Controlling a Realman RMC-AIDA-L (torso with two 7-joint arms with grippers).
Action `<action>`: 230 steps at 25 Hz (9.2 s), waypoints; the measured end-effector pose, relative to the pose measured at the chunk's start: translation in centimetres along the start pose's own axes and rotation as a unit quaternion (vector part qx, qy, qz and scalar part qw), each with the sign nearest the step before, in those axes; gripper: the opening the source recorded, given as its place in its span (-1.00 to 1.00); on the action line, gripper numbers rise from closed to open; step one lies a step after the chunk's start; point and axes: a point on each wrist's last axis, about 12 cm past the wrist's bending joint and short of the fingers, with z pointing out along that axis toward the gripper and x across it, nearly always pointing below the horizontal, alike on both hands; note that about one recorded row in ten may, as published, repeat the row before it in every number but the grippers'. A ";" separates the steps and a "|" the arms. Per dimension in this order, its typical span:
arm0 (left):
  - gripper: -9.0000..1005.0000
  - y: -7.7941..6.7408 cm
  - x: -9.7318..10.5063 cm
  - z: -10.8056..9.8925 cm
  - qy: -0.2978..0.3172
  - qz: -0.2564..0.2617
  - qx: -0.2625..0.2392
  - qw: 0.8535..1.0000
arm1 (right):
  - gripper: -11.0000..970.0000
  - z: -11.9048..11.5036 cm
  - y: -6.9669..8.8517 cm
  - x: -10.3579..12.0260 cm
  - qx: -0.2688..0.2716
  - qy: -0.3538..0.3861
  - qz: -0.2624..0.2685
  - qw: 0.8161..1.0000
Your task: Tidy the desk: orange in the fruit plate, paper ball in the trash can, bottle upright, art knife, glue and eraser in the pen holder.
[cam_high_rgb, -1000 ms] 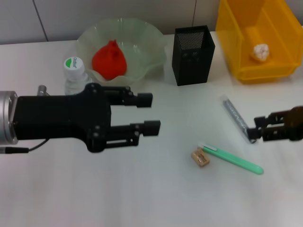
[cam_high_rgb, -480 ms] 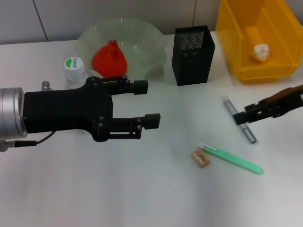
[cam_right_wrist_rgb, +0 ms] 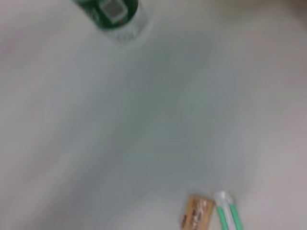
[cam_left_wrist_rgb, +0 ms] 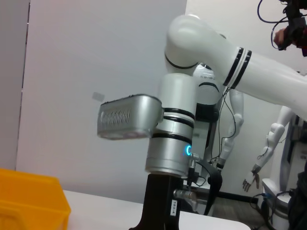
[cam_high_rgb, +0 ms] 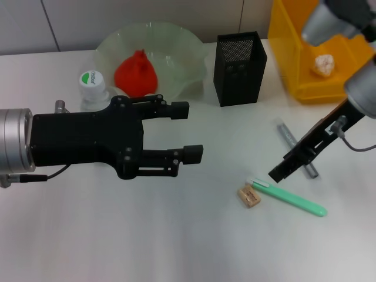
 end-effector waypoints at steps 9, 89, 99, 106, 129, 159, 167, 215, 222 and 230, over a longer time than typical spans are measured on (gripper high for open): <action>0.55 -0.4 0.5 -0.4 -0.001 -0.006 0.002 1.000 | 0.28 1.0 0.2 -0.6 0.059 0.076 -0.102 0.990; 0.55 -0.4 1.3 -1.2 -0.010 -0.023 -0.010 1.000 | -0.08 8.2 2.3 -4.9 0.077 0.146 -0.196 0.967; 0.55 -0.3 1.3 -1.2 -0.011 -0.023 -0.011 1.000 | -0.12 8.2 2.4 -5.0 0.080 0.148 -0.200 0.965; 0.55 -0.3 1.3 -1.2 -0.011 -0.023 -0.012 1.000 | -0.14 8.2 2.4 -5.0 0.081 0.148 -0.200 0.965; 0.55 -0.3 1.7 -1.1 -0.013 -0.032 -0.013 0.999 | -0.23 8.5 2.4 -4.8 0.086 0.158 -0.204 0.962; 0.55 -0.2 1.8 -1.7 -0.027 -0.042 -0.020 0.999 | -0.60 7.9 2.9 -4.9 0.102 0.145 -0.167 0.970; 0.55 -0.3 1.8 -1.8 -0.036 -0.044 -0.021 0.998 | -0.60 4.7 3.2 -5.6 0.155 0.075 -0.181 0.968; 0.55 -0.8 2.3 -2.3 -0.047 -0.055 -0.025 0.997 | -0.60 -0.9 -3.9 -1.4 0.161 -0.555 -0.175 0.797; 0.55 -0.7 2.3 -2.6 -0.052 -0.057 -0.031 0.997 | -0.60 0.8 -5.5 -0.9 0.190 -0.576 -0.169 0.777; 0.55 -0.6 2.5 -2.7 -0.055 -0.061 -0.033 0.996 | -0.60 2.1 -6.0 -2.1 0.203 -0.575 -0.174 0.773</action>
